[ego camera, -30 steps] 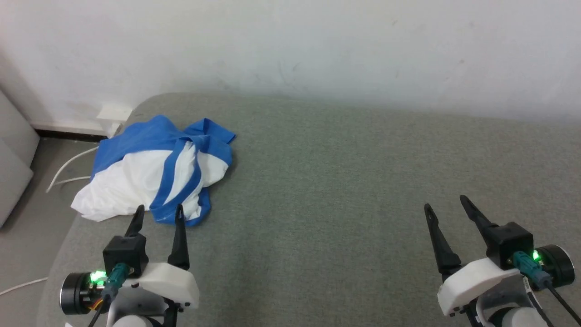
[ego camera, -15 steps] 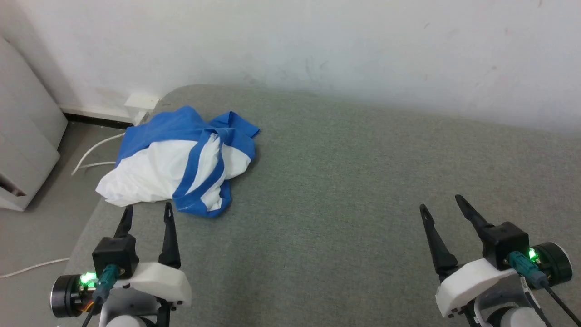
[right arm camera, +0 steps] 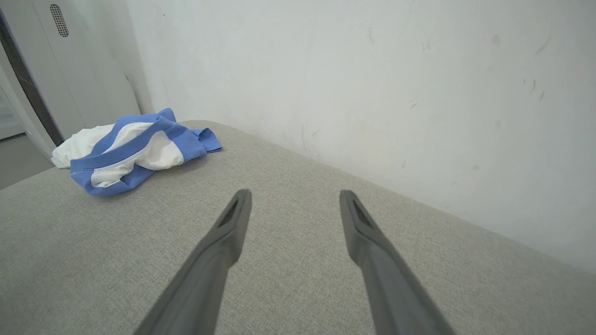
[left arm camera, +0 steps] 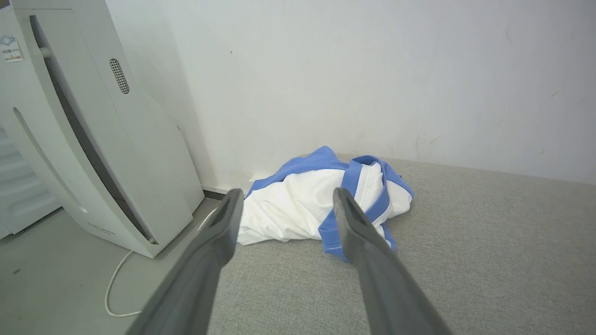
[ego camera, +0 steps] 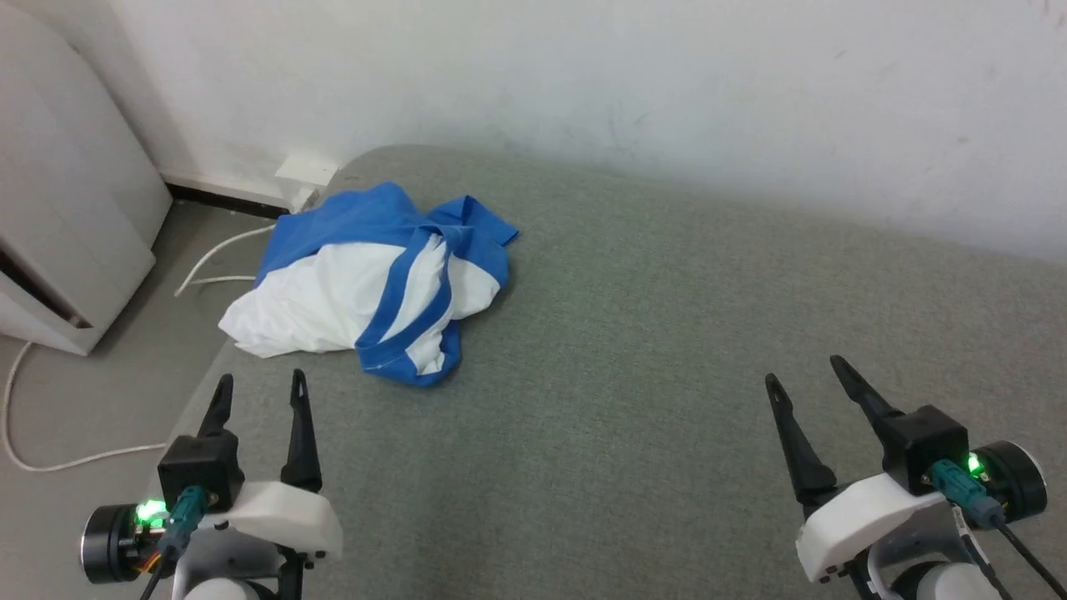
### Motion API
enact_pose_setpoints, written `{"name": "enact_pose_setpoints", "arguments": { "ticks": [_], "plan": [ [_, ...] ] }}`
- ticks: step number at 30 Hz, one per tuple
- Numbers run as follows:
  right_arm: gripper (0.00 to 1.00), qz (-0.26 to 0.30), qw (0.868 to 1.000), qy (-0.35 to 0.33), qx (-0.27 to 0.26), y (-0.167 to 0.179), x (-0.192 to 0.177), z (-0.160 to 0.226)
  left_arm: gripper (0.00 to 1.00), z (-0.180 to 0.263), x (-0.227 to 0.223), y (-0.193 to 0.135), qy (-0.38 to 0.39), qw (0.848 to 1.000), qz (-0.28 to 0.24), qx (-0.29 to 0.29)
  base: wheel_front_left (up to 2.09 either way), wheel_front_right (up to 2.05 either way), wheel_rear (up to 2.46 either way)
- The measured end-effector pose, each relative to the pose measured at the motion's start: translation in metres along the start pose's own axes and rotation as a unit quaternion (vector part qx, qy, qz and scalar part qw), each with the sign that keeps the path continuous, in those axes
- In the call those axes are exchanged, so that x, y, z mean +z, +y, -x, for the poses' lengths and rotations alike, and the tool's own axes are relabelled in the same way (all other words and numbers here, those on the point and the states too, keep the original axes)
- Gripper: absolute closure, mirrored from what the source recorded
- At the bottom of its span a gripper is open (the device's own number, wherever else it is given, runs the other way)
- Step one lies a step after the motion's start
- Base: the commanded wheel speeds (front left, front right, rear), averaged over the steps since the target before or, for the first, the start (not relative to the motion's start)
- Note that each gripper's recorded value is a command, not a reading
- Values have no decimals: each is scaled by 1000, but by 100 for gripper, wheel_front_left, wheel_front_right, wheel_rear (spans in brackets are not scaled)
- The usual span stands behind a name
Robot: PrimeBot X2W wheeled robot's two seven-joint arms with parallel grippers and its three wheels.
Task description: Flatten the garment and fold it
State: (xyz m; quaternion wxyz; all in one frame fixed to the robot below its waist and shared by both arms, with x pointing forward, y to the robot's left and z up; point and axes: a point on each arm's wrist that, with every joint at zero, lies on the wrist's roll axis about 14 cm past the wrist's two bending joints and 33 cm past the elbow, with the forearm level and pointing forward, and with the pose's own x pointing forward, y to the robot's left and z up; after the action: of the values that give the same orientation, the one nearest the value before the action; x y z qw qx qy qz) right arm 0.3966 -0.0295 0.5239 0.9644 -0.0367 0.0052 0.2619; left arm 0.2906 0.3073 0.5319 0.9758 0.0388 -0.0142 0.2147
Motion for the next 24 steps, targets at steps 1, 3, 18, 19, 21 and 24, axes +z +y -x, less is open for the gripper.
{"name": "enact_pose_setpoints", "arguments": {
  "ticks": [1,3,18,19,21,24],
  "plan": [
    [0,0,1000,0,3,2,0,-1,0,1,0,2,0,1000,-1,2,0,0,0],
    [0,1,1000,-1,9,5,1,-3,0,2,0,6,0,1000,-2,7,0,0,0],
    [0,-6,999,-3,47,27,3,-16,0,13,-1,35,2,999,-7,47,0,0,0],
    [0,-7,999,-3,49,28,3,-17,0,14,-2,36,3,999,-7,49,0,0,0],
    [0,-8,999,-3,53,30,2,-18,0,15,-2,39,4,999,-8,54,0,0,0],
    [0,-8,998,-3,59,34,2,-20,0,17,-2,44,2,998,-9,61,0,0,0]
  ]
}}
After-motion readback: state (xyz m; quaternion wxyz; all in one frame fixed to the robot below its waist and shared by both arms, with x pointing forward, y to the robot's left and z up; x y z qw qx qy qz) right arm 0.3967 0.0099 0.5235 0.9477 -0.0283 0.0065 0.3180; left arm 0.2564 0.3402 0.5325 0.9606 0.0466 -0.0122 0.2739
